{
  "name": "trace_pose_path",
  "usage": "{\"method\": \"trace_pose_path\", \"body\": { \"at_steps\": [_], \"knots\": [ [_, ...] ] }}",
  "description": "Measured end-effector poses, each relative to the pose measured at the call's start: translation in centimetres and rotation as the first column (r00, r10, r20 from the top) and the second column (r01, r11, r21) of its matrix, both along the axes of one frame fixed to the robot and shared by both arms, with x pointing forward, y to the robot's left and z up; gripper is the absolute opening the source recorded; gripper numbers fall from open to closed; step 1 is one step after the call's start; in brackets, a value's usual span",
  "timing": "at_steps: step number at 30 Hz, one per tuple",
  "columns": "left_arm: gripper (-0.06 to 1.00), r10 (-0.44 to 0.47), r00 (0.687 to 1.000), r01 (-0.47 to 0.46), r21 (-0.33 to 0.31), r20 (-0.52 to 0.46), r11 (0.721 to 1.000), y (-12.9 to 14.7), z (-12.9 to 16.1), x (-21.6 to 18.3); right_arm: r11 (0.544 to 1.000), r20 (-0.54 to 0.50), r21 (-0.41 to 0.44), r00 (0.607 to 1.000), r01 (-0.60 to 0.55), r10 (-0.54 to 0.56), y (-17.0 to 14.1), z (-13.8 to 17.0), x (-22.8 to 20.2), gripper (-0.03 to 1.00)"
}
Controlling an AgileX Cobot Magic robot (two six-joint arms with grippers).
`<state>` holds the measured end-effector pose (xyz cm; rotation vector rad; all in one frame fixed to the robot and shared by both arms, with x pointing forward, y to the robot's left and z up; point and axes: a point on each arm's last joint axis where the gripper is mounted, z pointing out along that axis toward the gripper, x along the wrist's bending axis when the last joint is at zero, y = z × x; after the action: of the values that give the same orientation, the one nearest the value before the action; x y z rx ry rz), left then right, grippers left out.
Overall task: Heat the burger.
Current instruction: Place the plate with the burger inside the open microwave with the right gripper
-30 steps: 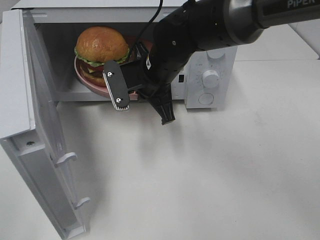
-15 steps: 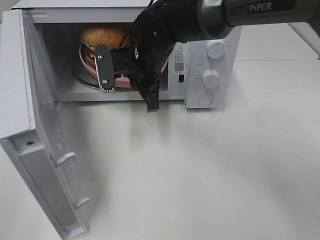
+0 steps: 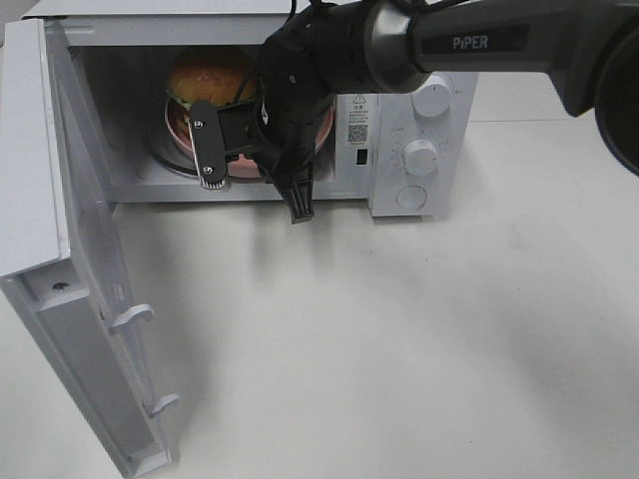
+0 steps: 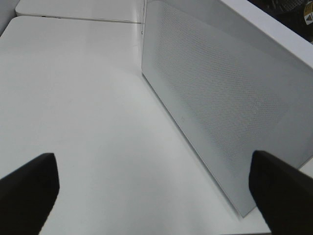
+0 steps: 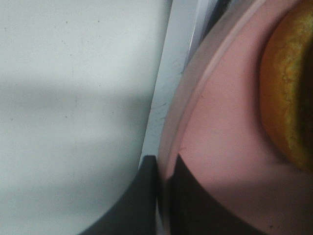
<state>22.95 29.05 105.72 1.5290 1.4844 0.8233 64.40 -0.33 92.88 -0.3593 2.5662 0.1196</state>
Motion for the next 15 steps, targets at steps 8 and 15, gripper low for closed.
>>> {"method": "trace_pose_path", "body": {
  "at_steps": [8, 15],
  "knots": [
    [0.97, 0.0, 1.0, 0.0, 0.0, 0.0, 1.0, 0.0, 0.0, 0.0, 0.998, -0.006, -0.04, 0.999, -0.045, 0.044, -0.07, -0.83, 0.17, 0.04],
    [0.97, 0.0, 1.0, 0.0, 0.0, 0.0, 1.0, 0.0, 0.0, 0.0, 0.993, -0.006, -0.056, 0.995, -0.1, 0.1, 0.05, -0.84, 0.11, 0.04]
  ]
}}
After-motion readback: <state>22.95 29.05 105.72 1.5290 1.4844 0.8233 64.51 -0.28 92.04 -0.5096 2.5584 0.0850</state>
